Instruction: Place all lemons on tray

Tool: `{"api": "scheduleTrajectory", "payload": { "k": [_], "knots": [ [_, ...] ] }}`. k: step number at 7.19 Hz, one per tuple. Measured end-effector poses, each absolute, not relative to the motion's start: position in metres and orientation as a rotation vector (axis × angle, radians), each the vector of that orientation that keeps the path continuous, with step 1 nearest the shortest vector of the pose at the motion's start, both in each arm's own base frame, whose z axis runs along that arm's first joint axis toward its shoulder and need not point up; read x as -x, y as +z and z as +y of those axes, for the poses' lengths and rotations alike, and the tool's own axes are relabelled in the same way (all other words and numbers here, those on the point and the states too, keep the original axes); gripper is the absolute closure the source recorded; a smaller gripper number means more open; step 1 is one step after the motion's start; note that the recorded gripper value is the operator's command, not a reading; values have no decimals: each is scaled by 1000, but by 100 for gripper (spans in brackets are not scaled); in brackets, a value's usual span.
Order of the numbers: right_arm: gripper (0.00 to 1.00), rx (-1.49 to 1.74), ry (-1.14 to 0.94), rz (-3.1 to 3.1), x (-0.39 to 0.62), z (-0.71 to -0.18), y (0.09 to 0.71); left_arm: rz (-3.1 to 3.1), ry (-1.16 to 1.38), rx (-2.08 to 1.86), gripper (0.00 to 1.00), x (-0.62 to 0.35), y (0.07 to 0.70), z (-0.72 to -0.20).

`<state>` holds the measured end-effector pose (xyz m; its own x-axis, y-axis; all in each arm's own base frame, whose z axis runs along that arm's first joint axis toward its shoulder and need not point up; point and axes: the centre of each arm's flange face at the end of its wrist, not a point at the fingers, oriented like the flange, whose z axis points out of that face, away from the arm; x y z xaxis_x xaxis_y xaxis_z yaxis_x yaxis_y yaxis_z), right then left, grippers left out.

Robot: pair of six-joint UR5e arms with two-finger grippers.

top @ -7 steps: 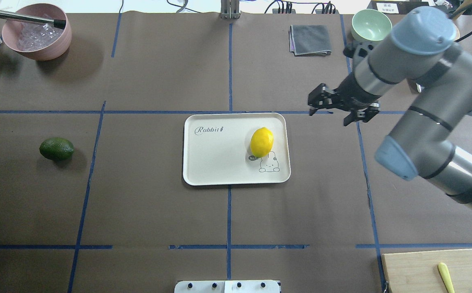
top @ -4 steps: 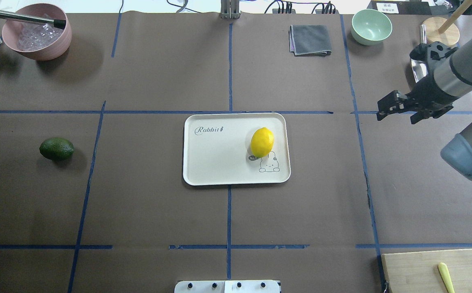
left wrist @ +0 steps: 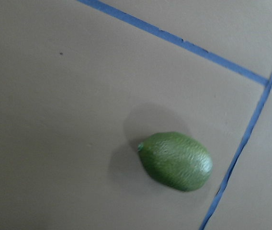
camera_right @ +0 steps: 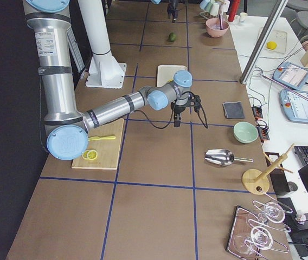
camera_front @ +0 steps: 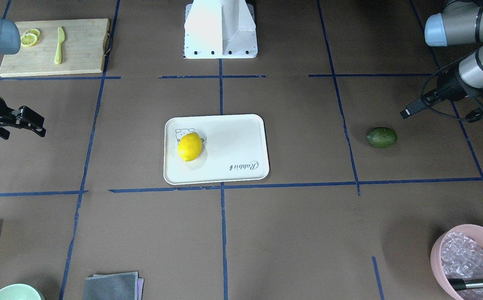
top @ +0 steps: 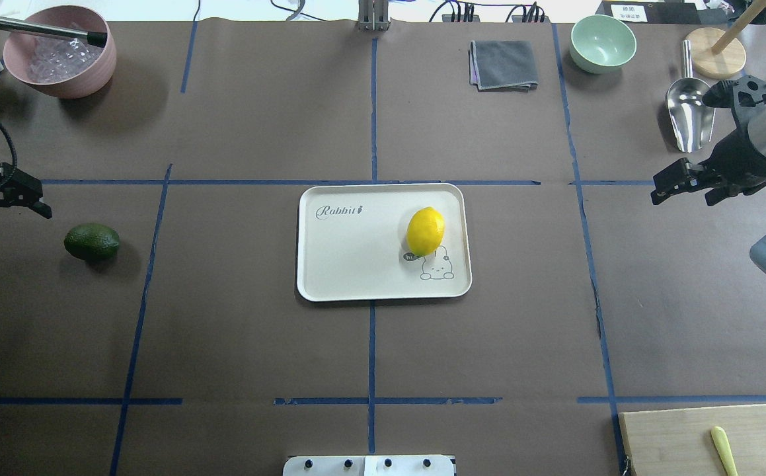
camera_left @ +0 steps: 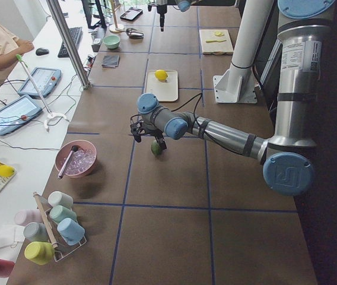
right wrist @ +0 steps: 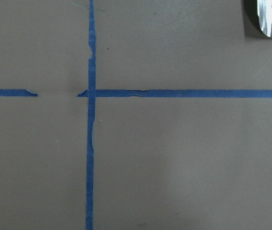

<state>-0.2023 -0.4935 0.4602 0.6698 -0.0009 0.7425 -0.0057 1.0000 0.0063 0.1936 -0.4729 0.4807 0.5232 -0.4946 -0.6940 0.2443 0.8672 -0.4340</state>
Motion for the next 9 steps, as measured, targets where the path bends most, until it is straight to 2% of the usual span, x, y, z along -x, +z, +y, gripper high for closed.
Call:
{"api": "scheduleTrajectory", "payload": {
  "k": [5,9],
  "knots": [
    [0,-22,4,-826,200,-492,462,821,-968,318,0,-271,477,-467],
    [0,-56,16,-786,198,-496,464,780,-1081,365,0,-297,483,-458]
  ]
}}
